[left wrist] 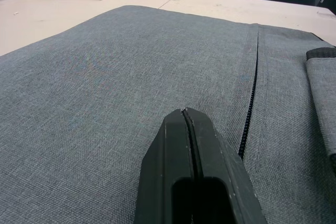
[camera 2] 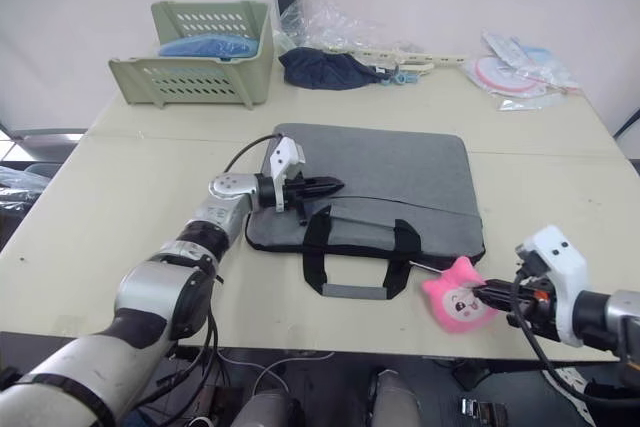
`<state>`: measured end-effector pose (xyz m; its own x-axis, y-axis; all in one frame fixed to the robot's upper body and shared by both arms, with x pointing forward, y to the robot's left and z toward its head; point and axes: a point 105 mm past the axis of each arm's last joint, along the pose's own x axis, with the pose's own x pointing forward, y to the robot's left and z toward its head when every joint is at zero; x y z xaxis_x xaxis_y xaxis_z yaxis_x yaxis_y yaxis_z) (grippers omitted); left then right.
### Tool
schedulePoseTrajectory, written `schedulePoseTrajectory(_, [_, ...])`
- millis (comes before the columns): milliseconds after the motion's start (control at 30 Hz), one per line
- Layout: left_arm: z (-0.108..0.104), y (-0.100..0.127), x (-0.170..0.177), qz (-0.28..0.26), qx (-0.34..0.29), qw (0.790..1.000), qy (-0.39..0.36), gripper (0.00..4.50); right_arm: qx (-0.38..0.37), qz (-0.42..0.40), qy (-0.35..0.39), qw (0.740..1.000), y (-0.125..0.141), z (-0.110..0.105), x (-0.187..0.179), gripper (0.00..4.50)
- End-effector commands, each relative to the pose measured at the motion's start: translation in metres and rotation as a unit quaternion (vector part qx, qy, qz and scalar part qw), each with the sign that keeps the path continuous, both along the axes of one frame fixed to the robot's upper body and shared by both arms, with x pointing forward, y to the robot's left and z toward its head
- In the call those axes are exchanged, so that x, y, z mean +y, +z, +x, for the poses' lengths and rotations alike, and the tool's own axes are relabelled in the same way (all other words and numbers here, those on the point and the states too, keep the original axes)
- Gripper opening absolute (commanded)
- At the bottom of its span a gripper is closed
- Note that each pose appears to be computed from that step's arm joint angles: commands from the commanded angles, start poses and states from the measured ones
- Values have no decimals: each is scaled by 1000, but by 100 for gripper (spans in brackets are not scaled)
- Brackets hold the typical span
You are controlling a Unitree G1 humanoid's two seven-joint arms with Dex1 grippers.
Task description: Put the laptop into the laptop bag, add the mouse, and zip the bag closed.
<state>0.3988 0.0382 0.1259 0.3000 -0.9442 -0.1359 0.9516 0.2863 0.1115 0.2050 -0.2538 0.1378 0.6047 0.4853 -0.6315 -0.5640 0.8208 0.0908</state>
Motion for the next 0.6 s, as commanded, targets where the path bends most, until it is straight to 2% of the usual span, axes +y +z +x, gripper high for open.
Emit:
schedulePoseTrajectory(33, [-20, -60, 7, 56, 97, 994, -7, 0, -22, -22, -16, 999, 11, 3, -16, 1])
schedulePoseTrajectory(600, [-22, -62, 6, 63, 96, 993, -11, 0, -18, -61, -79, 995, 7, -4, -66, 1])
